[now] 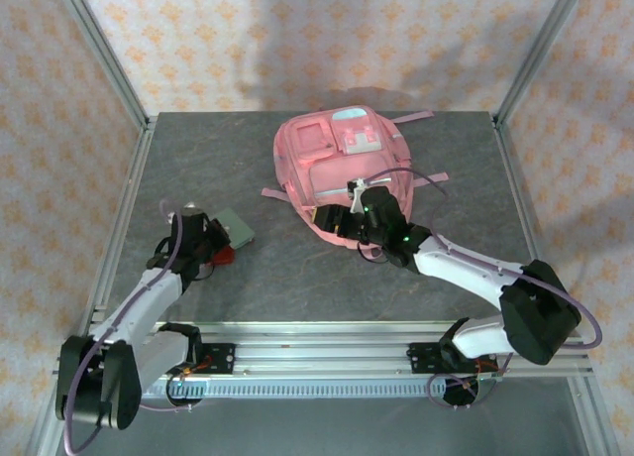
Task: Pack the student bag
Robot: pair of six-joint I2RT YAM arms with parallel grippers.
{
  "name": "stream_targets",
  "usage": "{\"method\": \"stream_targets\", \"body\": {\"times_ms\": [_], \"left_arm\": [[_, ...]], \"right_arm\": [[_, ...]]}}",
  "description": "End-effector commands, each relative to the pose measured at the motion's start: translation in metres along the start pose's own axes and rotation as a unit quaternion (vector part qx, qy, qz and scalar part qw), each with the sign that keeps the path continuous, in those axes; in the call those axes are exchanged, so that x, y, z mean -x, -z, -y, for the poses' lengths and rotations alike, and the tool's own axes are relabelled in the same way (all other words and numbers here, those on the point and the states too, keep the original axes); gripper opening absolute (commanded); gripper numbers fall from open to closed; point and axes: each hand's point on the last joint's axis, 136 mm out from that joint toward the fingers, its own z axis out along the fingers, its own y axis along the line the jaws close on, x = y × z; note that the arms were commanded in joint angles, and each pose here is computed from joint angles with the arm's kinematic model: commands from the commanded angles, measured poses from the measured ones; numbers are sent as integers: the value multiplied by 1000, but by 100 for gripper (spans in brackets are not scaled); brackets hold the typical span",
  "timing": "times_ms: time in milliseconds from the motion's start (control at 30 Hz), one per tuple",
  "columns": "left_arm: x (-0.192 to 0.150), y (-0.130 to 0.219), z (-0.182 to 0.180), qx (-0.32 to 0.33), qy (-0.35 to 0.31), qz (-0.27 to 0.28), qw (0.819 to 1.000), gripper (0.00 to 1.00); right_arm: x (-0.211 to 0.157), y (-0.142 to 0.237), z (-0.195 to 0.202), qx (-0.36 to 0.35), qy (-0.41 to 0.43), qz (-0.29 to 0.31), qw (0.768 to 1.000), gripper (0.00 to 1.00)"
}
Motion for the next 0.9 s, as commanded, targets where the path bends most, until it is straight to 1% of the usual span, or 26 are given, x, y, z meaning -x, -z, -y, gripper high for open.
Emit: {"method": "stream_targets", "body": {"times_ms": [0, 133, 167, 200, 333, 467, 567, 633, 700, 733, 767, 800, 833, 867], "left_arm": [[4, 20, 46, -97, -10, -16, 995, 0], [4, 42, 88, -185, -12, -4, 983, 0], [4, 47, 99, -208, -13, -3, 978, 0], [2, 52, 108, -226, -14, -4, 974, 0], [-7, 70, 145, -305, -12, -20, 952, 0], [-17, 85, 169, -351, -17, -31, 936, 0], [-27, 93, 186, -381, -26, -46, 923, 0], [-34, 95, 193, -386, -33, -55, 920, 0], [-41, 97, 200, -395, -40, -62, 916, 1], [-43, 96, 202, -396, -41, -65, 915, 1], [-45, 97, 205, -401, -43, -66, 913, 3], [-45, 98, 207, -403, -43, -65, 912, 7], [-45, 98, 207, -403, -43, -62, 912, 10], [-44, 98, 208, -403, -44, -58, 912, 10]], "right_arm": [[5, 9, -22, 34, 6, 1, 999, 58], [1, 13, -34, 71, 5, -8, 997, 61], [-1, 13, -36, 79, 2, -9, 997, 68], [-2, 14, -39, 90, 1, -10, 996, 69], [-2, 16, -44, 113, -6, -6, 994, 72], [-1, 15, -48, 122, -6, -7, 992, 72], [-2, 14, -55, 141, -7, -15, 990, 70], [-2, 15, -61, 156, -6, -18, 988, 68], [-2, 16, -66, 169, -6, -20, 985, 60], [-3, 16, -67, 173, -5, -23, 985, 51], [-4, 15, -68, 176, -5, -26, 984, 33], [-5, 15, -69, 177, -4, -30, 984, 17], [-5, 15, -69, 177, -3, -32, 984, 6], [-6, 15, -67, 174, -2, -32, 984, 1]]}}
